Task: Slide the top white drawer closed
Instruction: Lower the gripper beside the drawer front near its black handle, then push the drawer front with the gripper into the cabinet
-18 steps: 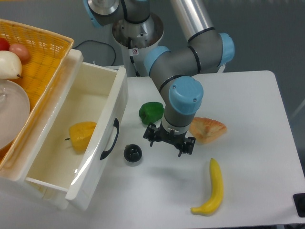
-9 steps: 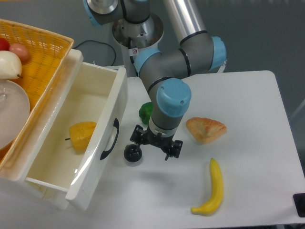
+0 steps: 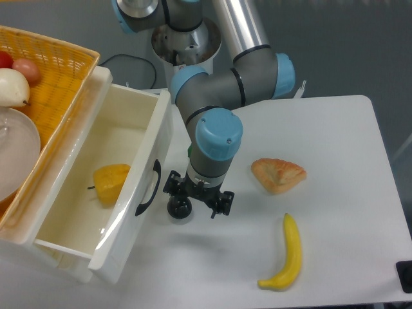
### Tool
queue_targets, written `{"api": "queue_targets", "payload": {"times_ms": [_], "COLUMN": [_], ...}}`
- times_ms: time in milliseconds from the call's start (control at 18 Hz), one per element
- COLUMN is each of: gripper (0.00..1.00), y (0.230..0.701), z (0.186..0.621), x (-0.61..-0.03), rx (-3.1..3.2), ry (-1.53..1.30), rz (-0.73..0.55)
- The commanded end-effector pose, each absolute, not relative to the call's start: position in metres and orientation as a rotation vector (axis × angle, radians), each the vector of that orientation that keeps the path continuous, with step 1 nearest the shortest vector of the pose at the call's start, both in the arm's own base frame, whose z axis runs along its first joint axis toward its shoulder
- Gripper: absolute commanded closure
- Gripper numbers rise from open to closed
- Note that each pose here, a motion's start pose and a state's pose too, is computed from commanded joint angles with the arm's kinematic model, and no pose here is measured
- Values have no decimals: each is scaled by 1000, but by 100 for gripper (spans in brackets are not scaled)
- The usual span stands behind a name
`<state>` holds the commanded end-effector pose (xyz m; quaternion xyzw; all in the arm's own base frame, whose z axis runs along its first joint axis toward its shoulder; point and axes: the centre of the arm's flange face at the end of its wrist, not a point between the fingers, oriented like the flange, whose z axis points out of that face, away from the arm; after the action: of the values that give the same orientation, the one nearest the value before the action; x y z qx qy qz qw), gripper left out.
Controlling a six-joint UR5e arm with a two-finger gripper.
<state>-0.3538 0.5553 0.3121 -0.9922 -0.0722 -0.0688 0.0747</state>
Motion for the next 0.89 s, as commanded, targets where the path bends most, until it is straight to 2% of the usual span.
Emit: {"api": "queue_targets", "payload": {"times_ms": [889], "gripper": [0], "y": [568], "z": [322], "x": [-329], "rx": [-2975], "ry": [-155], "rz": [-192]}}
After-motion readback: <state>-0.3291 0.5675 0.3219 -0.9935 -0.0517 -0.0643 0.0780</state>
